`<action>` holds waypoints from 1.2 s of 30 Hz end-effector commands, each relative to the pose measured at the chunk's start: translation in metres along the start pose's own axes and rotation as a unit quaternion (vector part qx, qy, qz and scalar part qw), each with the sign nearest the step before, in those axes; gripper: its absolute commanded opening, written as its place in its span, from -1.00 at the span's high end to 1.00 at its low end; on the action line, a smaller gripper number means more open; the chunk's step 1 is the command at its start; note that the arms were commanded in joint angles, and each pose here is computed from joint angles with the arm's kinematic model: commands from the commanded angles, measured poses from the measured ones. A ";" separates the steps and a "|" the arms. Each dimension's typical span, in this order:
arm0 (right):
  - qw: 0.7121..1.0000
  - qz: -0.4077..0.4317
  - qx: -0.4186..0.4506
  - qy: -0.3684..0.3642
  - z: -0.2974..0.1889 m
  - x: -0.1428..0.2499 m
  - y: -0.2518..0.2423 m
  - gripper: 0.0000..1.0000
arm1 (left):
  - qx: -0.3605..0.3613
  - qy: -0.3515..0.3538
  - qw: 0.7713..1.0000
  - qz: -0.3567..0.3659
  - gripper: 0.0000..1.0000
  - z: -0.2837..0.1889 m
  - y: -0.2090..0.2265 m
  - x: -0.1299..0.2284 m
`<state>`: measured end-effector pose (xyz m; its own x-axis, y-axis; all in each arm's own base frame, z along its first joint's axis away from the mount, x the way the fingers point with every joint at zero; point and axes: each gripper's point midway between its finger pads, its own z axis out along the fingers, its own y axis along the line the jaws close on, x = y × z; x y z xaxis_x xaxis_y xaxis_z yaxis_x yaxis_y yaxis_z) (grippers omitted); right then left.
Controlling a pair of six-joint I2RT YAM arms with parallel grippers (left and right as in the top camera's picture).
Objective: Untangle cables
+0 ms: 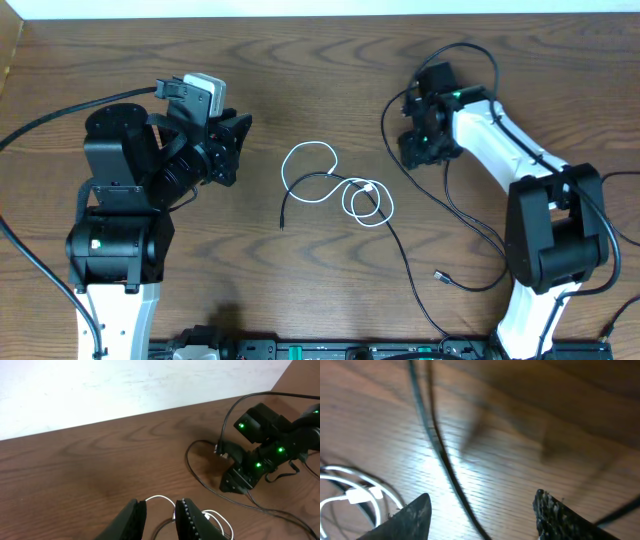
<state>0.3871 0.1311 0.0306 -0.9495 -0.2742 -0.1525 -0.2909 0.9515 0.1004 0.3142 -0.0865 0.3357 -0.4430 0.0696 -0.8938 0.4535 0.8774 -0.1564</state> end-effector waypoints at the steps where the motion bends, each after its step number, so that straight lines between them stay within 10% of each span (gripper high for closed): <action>1: 0.999 -0.036 -0.013 -0.024 -0.012 -0.011 0.019 -0.27 | 0.006 -0.002 1.000 0.004 0.49 -0.002 -0.002 0.000; 36: 0.991 -0.128 -0.034 -0.018 0.022 -0.014 0.028 -0.35 | 0.006 -0.001 1.000 0.012 0.49 -0.002 -0.002 0.000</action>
<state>0.3943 0.1572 0.0158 -0.8655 -0.4558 -0.2078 -0.4843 0.8674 0.1145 0.3137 -0.0864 0.3349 -0.4443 0.0738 -0.8928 0.4549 0.8771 -0.1539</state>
